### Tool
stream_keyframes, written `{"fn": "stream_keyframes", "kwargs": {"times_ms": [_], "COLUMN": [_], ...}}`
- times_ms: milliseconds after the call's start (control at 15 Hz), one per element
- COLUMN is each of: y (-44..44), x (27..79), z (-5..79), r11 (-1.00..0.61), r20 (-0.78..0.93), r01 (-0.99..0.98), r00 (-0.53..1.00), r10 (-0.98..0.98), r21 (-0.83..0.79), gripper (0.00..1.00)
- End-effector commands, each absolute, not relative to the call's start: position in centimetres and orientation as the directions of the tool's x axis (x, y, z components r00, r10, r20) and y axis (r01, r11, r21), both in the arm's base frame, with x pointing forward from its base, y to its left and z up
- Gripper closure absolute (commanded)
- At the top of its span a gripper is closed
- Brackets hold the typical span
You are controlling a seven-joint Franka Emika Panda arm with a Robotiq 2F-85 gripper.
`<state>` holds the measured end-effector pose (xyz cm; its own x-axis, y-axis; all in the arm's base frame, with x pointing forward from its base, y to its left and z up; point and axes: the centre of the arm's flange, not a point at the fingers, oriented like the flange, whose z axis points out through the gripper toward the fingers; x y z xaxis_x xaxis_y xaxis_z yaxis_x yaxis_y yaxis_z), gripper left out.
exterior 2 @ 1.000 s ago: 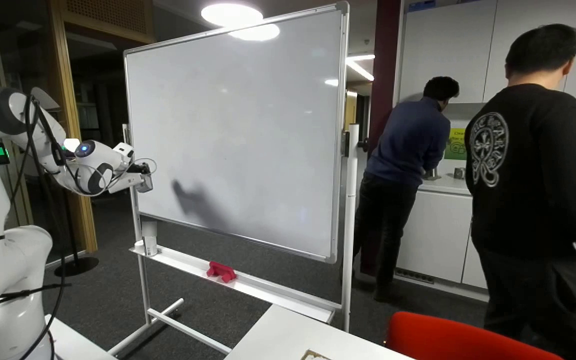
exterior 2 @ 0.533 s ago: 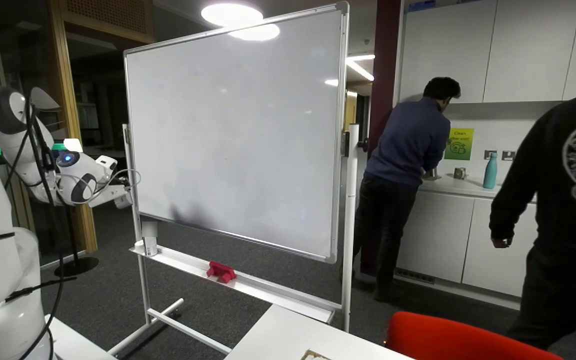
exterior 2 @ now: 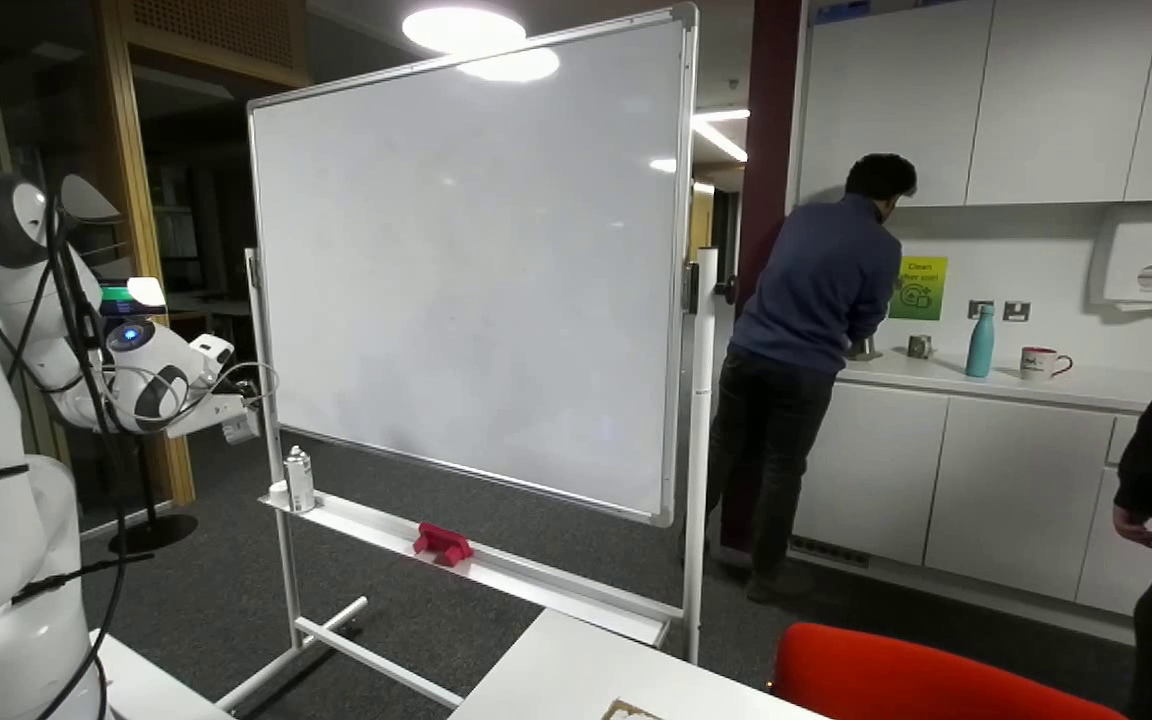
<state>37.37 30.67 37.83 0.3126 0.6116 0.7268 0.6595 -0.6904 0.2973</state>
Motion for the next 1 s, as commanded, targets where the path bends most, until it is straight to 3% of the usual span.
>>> {"fn": "stream_keyframes", "kwargs": {"times_ms": [0, 67, 133, 400, 467, 933], "y": [26.0, 26.5, 30.5, 30.8, 30.8, 26.1], "x": [34.8, 35.5, 37.9, 38.1, 38.1, 38.6], "z": [38.9, 39.0, 39.2, 40.2, 40.2, 40.9], "r11": [-0.757, -0.744, -0.732, -0.737, -0.737, -0.927], "r20": [0.787, 0.786, 0.754, 0.766, 0.766, 0.849], "r01": [0.579, 0.59, 0.619, 0.606, 0.606, 0.352], "r00": [0.295, 0.279, 0.325, 0.308, 0.308, 0.442], "r10": [0.541, 0.552, 0.57, 0.564, 0.564, 0.289], "r21": [0.303, 0.313, 0.287, 0.3, 0.3, 0.132], "gripper": [0.65, 0.65, 0.4, 0.4, 0.65, 0.65]}}
